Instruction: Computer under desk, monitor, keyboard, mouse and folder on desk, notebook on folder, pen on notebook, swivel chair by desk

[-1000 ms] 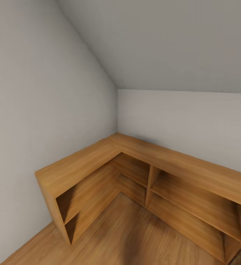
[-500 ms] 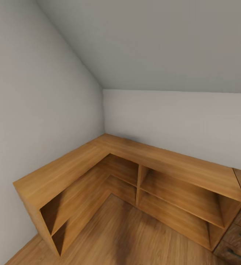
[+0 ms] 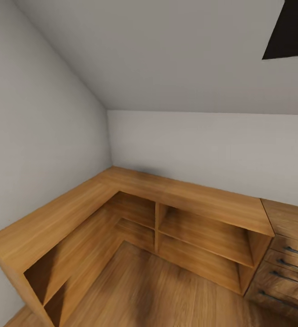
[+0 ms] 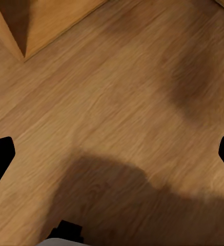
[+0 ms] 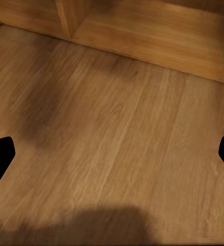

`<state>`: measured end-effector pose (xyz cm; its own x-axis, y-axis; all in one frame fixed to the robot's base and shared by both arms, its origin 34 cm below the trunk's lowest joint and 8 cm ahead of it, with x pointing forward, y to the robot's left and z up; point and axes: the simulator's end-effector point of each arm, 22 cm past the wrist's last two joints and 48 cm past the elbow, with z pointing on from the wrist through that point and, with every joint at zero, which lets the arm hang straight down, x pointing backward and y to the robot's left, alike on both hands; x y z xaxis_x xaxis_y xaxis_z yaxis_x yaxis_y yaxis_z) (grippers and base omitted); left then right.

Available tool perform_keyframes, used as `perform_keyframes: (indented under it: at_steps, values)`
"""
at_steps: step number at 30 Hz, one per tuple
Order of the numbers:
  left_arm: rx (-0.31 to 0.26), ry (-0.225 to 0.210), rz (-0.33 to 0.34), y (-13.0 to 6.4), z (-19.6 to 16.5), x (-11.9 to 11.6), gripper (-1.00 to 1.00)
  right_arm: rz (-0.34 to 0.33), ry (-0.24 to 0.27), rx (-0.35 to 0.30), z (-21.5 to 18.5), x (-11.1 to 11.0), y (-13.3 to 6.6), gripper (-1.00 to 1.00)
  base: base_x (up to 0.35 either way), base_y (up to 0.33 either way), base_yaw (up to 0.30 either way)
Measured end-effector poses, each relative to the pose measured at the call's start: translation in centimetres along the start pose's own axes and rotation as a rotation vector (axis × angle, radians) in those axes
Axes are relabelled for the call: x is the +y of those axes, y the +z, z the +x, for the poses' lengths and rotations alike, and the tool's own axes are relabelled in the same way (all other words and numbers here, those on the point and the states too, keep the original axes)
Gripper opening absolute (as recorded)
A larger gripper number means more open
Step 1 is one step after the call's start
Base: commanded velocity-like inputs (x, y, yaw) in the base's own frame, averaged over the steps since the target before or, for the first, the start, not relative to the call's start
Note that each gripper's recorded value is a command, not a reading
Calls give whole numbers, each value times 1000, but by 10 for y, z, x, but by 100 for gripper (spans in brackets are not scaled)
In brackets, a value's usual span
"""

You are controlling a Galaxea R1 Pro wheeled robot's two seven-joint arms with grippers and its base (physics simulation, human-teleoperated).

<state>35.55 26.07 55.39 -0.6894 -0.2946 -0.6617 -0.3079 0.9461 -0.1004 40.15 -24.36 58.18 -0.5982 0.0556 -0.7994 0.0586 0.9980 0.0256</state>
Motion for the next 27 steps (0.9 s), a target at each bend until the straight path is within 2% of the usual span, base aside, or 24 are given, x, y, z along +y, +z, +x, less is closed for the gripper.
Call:
perform_keyframes:
  at_steps: [9, 27]
  values:
    - [0, -1, 1, 0, 0, 0, 100, -3, -1, 0, 0, 1, 0, 100, 240, 89, -178]
    - [0, -1, 1, 0, 0, -1, 100, -3, 0, 0, 0, 2, 0, 100, 275, 53, -44]
